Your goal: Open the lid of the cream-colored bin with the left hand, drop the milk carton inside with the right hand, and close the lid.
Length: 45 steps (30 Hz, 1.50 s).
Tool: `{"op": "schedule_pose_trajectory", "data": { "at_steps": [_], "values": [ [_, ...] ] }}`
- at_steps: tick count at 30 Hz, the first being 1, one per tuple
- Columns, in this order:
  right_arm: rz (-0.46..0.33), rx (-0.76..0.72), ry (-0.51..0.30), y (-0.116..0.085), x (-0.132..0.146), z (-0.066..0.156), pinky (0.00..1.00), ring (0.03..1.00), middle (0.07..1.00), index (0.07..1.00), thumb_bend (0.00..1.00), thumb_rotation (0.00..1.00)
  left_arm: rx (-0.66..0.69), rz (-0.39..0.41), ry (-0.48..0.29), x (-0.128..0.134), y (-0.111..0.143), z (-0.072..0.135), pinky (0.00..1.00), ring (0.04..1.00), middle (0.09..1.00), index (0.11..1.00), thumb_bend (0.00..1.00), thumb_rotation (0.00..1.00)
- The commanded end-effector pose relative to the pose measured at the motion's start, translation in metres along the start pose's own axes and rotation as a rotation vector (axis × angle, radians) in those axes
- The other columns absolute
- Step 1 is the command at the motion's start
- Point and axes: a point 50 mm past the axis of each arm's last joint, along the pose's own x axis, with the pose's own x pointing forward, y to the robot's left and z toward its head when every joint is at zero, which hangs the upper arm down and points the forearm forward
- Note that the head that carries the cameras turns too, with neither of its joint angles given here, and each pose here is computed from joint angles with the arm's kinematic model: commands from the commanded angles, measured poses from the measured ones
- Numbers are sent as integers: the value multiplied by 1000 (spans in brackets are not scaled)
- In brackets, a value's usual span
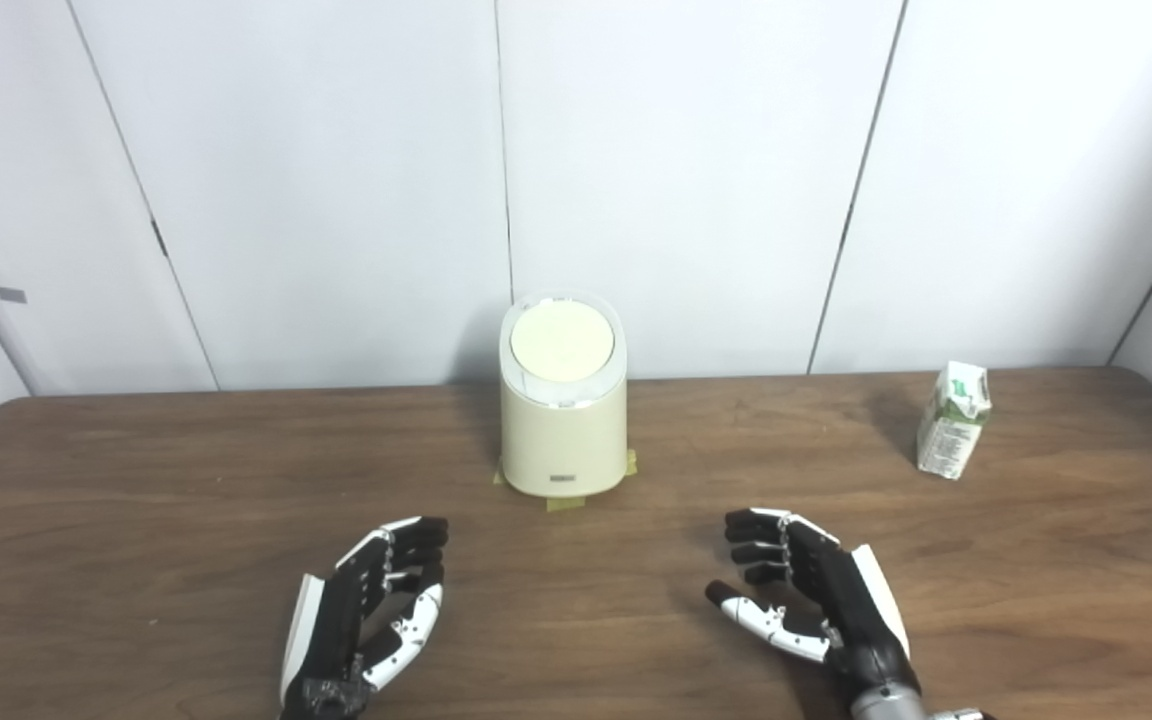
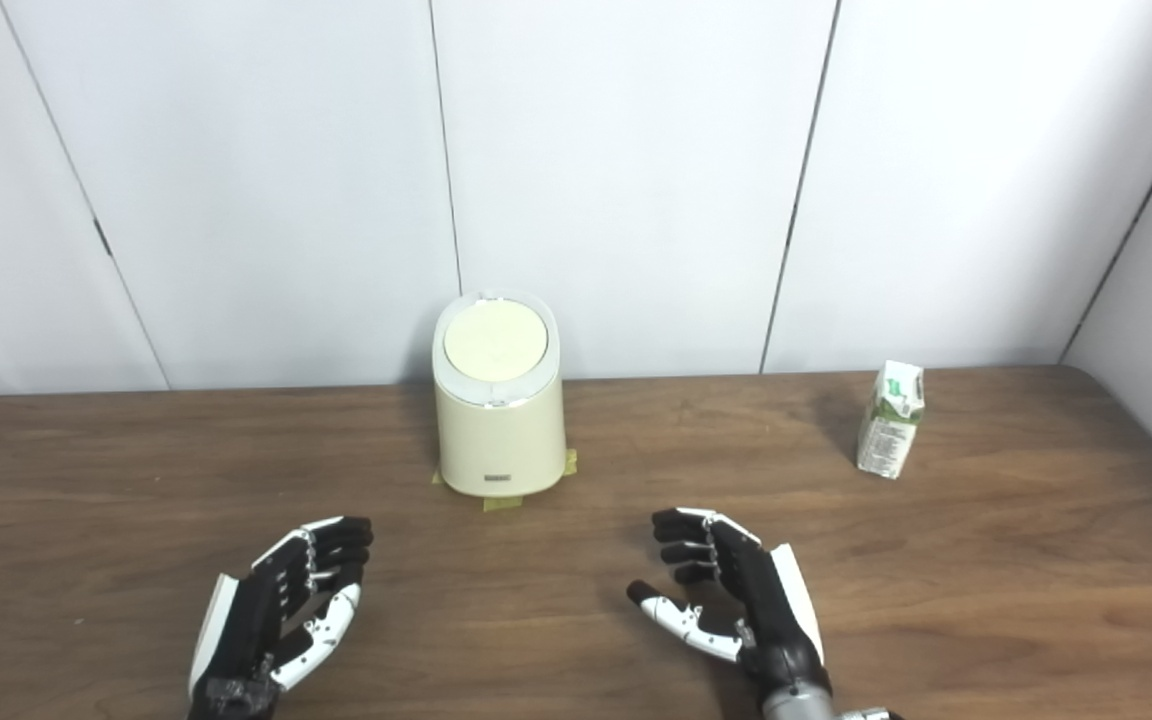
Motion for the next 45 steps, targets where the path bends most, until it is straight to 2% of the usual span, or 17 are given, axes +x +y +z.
{"op": "schedule_pose_trajectory", "data": {
  "at_steps": [1, 2, 5, 6, 7, 9, 13, 16, 18, 22, 27, 33, 36, 38, 42, 45],
  "values": [
    [9, 5, -18, 3, 6, 4, 585, 657, 682, 665, 322, 77, 19, 0, -22, -3, 7, -2, 634, 711, 726, 703, 200, 75],
    [8, 2, -18, 4, 6, 3, 588, 659, 684, 666, 322, 76, 3, -1, -23, -3, 7, -1, 634, 713, 728, 704, 203, 93],
    [4, -9, -16, 4, 6, 1, 592, 663, 685, 666, 324, 69, -79, 6, -40, 1, 6, 7, 666, 742, 754, 726, 259, 253],
    [3, -6, -17, 4, 6, 1, 594, 662, 683, 665, 326, 68, -98, 8, -47, 2, 6, 10, 679, 757, 766, 739, 303, 320],
    [1, -3, -16, 4, 6, 1, 594, 662, 682, 665, 326, 65, -106, 9, -66, 5, 7, 16, 684, 762, 770, 744, 317, 344],
    [0, 5, -14, 3, 7, 0, 595, 664, 685, 668, 323, 62, -103, 7, -99, 11, 9, 28, 709, 787, 799, 777, 425, 482],
    [1, -9, -10, 3, 6, -1, 596, 665, 686, 671, 318, 60, -44, 23, -129, 25, 12, 50, 793, 859, 868, 849, 558, 604],
    [0, -3, -12, 2, 6, -2, 589, 656, 680, 667, 323, 52, 21, 50, -156, 47, 13, 74, 924, 963, 957, 949, 674, 721],
    [2, 0, -17, 1, 5, -3, 587, 653, 677, 666, 322, 47, 63, 63, -168, 64, 13, 92, 958, 988, 985, 982, 704, 747],
    [6, -2, -14, 1, 5, -3, 587, 655, 679, 666, 319, 42, 111, 85, -154, 92, 10, 120, 972, 1000, 1000, 1000, 719, 725],
    [10, -11, -10, 0, 5, -4, 582, 651, 676, 666, 322, 46, 172, 93, -159, 130, 3, 155, 1000, 1000, 1000, 1000, 745, 555],
    [18, -2, -13, 0, 4, -4, 585, 658, 681, 669, 321, 23, 278, 137, -198, 160, -18, 183, 1000, 1000, 1000, 1000, 801, 427],
    [20, -4, -14, 0, 5, -5, 590, 661, 684, 671, 317, 22, 355, 153, -197, 173, -28, 188, 1000, 1000, 1000, 1000, 824, 336],
    [22, -22, -14, 0, 4, -6, 588, 661, 683, 670, 317, 24, 430, 167, -190, 183, -33, 188, 1000, 1000, 1000, 1000, 838, 311],
    [30, -37, -18, 1, 4, -6, 585, 655, 684, 673, 315, 38, 498, 184, -162, 202, -39, 187, 1000, 1000, 1000, 1000, 873, 287],
    [31, -36, -24, 4, 4, -5, 585, 654, 681, 668, 315, 46, 542, 185, -147, 212, -41, 188, 1000, 1000, 1000, 1000, 866, 311]
  ]
}}
